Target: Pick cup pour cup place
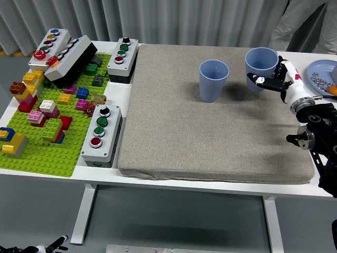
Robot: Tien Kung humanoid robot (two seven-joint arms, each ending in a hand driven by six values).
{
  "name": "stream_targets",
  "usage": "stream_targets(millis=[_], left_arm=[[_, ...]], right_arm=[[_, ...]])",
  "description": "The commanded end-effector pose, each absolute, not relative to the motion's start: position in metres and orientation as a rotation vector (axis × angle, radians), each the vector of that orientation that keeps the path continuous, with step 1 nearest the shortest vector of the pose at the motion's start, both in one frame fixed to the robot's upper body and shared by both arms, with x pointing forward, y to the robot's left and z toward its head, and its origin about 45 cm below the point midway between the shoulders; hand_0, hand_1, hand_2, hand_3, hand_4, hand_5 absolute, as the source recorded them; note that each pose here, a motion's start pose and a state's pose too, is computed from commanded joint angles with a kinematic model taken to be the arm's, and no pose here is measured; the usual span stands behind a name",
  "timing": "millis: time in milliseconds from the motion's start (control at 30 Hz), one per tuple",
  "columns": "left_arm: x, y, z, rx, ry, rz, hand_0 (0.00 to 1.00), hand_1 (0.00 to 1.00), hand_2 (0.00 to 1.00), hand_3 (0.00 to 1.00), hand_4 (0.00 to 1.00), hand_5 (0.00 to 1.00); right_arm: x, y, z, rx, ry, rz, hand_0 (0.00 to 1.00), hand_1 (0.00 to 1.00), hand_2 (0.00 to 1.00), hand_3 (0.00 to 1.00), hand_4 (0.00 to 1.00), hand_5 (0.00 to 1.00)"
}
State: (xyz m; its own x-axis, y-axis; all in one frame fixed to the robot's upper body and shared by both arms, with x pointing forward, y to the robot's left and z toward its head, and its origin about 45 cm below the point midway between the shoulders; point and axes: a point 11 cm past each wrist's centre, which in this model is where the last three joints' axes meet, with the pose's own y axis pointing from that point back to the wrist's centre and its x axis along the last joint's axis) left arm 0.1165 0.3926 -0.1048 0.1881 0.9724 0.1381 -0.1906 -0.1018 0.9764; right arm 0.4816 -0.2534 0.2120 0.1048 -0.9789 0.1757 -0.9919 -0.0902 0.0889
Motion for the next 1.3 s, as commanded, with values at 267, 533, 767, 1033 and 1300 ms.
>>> stream_targets(millis=[267,533,767,1033,1300], left_arm=[[0.119,0.393,-0.104,1.246,0.867,1.228,0.834,0.836,0.905,0.801,0.603,0.998],[0.118,0.392,-0.104,1.247,0.869,1.225,0.835,0.836,0.906,0.801,0.603,0.998],[0.119,0.392,-0.104,1.246,0.869,1.225,0.836,0.836,0.905,0.801,0.603,0.998],[0.119,0.392,-0.104,1.247,0.869,1.224,0.834,0.836,0.906,0.801,0.603,0.998],[0.119,0.392,-0.104,1.247,0.868,1.224,0.835,0.836,0.905,0.801,0.604,0.998]], right_arm=[[0.488,-0.245,0.233,2.119,-1.926,0.330,0.813,0.680,0.572,0.642,0.647,0.005],[0.487,-0.227,0.241,2.061,-1.829,0.522,0.815,0.684,0.574,0.643,0.647,0.007],[0.487,-0.216,0.248,2.038,-1.795,0.610,0.817,0.685,0.576,0.644,0.646,0.007],[0.487,-0.214,0.254,1.964,-1.744,0.744,0.817,0.685,0.576,0.643,0.646,0.008],[0.485,-0.207,0.257,1.882,-1.657,0.900,0.815,0.684,0.575,0.642,0.645,0.009]])
